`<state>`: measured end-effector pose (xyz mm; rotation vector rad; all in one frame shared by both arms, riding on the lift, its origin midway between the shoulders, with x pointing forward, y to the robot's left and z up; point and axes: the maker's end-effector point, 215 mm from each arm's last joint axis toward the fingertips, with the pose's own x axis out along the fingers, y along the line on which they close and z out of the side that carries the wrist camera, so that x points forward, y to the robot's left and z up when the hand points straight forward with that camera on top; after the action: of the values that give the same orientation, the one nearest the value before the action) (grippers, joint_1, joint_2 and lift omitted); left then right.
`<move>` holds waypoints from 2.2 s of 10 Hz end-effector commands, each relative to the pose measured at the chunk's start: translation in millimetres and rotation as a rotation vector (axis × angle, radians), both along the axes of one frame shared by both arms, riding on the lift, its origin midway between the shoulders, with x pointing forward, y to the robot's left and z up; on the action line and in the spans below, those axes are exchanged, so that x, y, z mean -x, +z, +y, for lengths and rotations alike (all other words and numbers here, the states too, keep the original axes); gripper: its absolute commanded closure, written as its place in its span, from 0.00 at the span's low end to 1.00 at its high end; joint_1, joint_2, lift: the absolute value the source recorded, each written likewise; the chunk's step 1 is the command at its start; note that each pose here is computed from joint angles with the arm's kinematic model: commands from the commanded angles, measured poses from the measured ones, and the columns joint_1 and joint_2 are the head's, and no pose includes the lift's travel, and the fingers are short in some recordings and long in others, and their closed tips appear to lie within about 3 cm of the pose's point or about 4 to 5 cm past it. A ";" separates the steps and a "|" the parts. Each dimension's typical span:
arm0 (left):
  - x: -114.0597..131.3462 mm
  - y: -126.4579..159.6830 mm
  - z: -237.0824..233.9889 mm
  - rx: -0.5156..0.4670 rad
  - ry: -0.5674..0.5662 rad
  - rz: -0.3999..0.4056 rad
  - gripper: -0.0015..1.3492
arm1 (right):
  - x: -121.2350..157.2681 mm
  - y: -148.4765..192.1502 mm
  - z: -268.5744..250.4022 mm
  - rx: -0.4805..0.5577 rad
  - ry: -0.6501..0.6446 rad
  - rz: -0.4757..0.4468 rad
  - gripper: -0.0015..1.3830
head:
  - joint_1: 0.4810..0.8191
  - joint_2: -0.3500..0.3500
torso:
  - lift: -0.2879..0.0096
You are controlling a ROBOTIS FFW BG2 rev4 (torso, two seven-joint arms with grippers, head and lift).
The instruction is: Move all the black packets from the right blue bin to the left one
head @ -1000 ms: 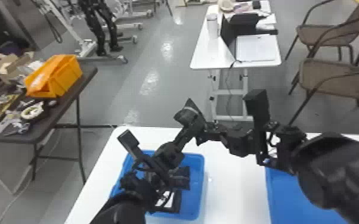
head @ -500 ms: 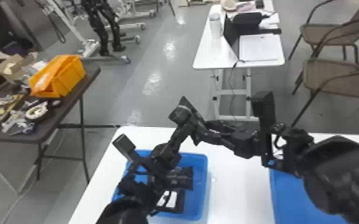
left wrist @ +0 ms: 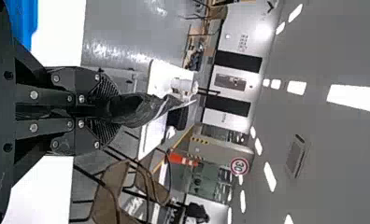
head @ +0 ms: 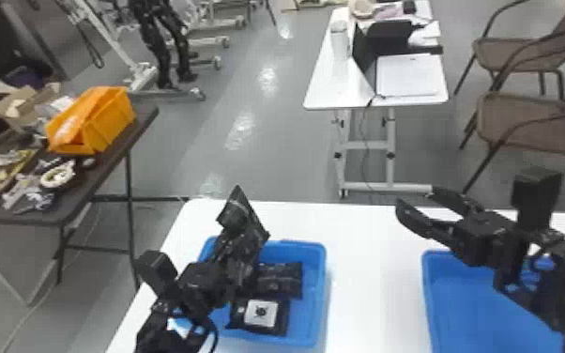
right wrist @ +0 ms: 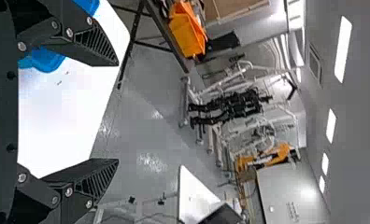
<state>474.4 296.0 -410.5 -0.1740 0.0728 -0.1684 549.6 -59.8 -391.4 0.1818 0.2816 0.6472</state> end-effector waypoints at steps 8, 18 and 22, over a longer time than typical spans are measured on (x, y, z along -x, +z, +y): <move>57.1 46.4 17.6 -0.274 -0.003 -0.102 0.11 | 99.4 -4.3 -139.9 0.153 -0.367 -0.147 0.24 | 0.63 0.66 | 0.97; 106.1 34.7 27.7 -0.217 0.264 -0.014 0.15 | 191.3 -53.9 -190.7 0.325 -0.499 -0.021 0.24 | 0.63 0.71 | 0.97; 115.7 16.7 17.2 -0.124 0.339 0.028 0.15 | 191.7 -49.8 -193.4 0.349 -0.504 -0.038 0.24 | 0.63 0.66 | 0.97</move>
<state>357.1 315.1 -393.4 -0.0624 0.0785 0.1835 357.6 -253.6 -441.2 -0.0975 0.2942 0.0985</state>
